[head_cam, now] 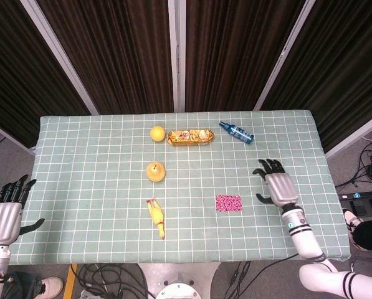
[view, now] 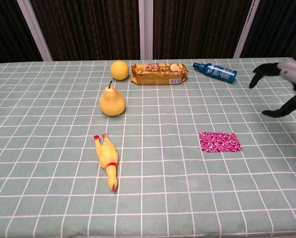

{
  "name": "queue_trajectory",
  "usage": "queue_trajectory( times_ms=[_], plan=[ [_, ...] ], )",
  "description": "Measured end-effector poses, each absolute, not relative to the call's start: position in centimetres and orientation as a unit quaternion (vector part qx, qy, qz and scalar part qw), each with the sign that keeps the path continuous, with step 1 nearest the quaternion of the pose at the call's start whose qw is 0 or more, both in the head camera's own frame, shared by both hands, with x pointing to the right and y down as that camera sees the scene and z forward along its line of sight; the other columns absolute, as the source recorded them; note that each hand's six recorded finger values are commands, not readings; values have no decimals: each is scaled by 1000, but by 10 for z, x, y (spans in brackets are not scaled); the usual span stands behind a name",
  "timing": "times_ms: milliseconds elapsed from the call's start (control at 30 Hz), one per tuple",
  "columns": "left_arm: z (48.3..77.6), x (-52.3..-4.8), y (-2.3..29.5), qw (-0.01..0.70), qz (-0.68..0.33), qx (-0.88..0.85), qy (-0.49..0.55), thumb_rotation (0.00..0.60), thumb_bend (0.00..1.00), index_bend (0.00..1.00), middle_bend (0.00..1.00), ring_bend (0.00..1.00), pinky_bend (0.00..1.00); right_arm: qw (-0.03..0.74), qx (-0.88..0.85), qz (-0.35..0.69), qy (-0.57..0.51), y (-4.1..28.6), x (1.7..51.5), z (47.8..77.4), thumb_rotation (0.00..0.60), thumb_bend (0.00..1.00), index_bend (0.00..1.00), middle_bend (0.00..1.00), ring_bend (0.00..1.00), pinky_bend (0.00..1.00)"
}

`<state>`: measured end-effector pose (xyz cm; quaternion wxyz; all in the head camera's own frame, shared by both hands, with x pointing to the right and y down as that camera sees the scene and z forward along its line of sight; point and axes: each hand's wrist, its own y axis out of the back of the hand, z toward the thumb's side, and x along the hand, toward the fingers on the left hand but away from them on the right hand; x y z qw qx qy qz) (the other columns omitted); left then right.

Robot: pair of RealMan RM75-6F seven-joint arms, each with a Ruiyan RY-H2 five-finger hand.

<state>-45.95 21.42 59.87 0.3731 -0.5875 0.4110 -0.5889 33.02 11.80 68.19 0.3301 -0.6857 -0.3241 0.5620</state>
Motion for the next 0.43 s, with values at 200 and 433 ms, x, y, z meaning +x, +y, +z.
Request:
queue_trajectory(
  times_ms=[200, 433],
  plan=[
    [596, -460, 213, 374, -595, -575, 420, 600, 0, 159, 156, 126, 137, 353, -654, 541, -393, 133, 390, 624, 600, 156, 209, 66, 0, 0],
    [593, -457, 211, 379, -597, -568, 421, 600, 0, 159, 156, 126, 137, 340, -643, 522, -445, 177, 431, 578, 600, 157, 208, 63, 0, 0]
  ],
)
